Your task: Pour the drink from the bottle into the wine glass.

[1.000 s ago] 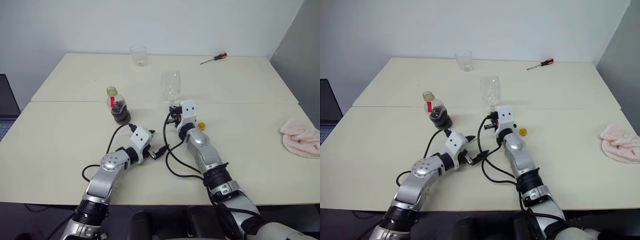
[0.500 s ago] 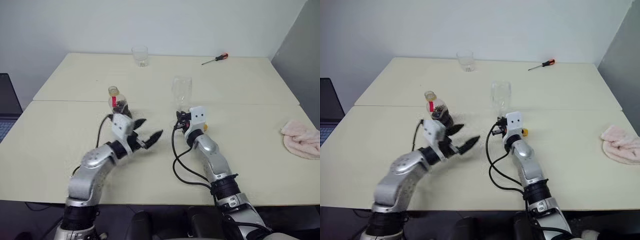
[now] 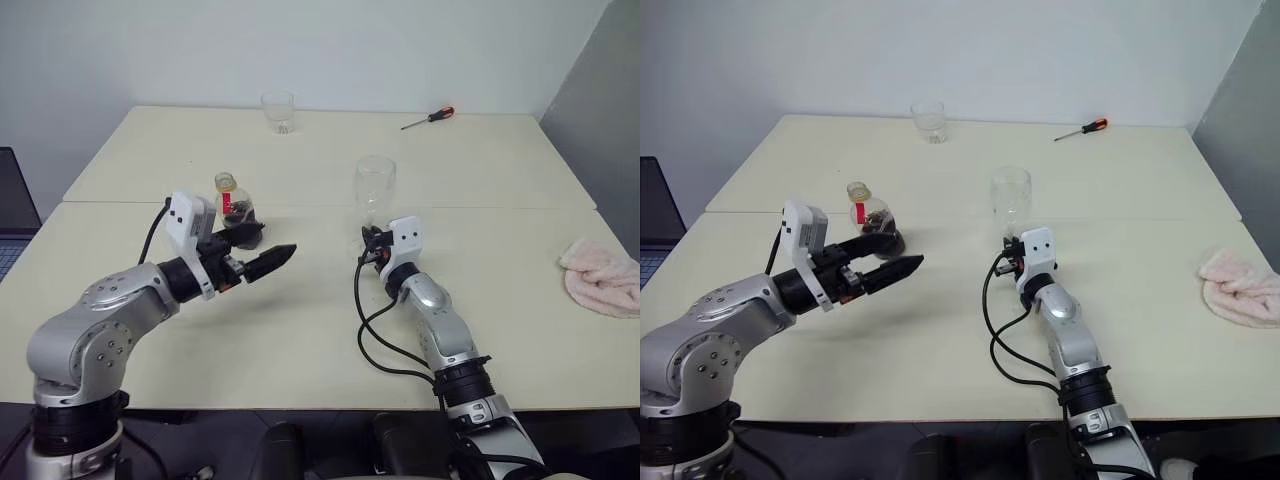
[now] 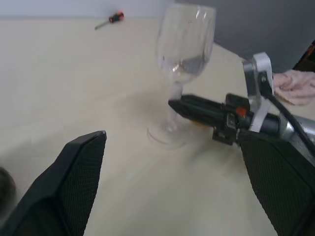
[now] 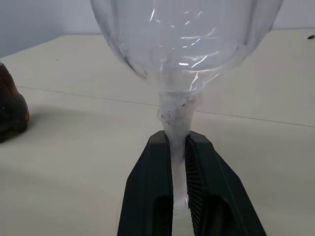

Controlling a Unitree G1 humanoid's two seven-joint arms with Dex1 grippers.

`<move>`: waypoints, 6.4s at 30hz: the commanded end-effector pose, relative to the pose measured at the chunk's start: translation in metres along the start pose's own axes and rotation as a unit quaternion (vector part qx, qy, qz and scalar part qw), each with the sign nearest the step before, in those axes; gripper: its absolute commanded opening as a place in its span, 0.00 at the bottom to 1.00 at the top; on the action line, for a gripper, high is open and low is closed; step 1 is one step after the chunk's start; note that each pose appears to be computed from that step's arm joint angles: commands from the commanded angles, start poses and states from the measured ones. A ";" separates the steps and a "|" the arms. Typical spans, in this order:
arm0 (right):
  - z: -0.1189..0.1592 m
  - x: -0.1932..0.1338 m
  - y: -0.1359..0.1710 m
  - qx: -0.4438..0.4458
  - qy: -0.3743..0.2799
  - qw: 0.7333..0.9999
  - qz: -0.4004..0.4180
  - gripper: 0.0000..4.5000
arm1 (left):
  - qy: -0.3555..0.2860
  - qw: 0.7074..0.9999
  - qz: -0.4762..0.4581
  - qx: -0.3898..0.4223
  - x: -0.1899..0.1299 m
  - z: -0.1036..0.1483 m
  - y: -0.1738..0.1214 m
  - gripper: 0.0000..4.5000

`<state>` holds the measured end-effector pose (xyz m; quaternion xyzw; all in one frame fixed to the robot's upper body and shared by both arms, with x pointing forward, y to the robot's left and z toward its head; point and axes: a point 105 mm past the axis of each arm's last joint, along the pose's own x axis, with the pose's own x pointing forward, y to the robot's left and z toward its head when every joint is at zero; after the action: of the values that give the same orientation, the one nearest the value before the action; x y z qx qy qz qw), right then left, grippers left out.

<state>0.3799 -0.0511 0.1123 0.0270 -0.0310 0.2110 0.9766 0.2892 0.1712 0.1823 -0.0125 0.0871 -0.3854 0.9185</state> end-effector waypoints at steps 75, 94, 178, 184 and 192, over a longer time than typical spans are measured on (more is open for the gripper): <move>0.161 -0.138 -0.062 -0.171 0.072 0.949 0.253 0.99 | -0.049 0.970 0.235 0.038 -0.022 -0.062 0.074 1.00; 0.166 -0.132 -0.025 -0.167 0.068 0.932 0.313 0.99 | -0.089 0.946 0.307 0.056 0.019 -0.034 0.082 1.00; 0.179 -0.146 -0.038 -0.200 0.047 0.954 0.218 1.00 | -0.098 0.931 0.144 0.320 0.149 0.110 0.071 0.22; 0.177 -0.150 -0.037 -0.202 0.049 0.957 0.203 1.00 | -0.103 0.919 0.107 0.366 0.169 0.116 0.050 0.22; 0.176 -0.155 -0.038 -0.206 0.050 0.960 0.183 1.00 | -0.108 0.907 0.080 0.400 0.184 0.119 0.031 0.22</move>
<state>0.2512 -0.1590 0.2657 -0.1751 -0.0108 0.3878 0.9049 0.4636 0.0721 0.2351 0.3017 -0.1126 -0.3052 0.8962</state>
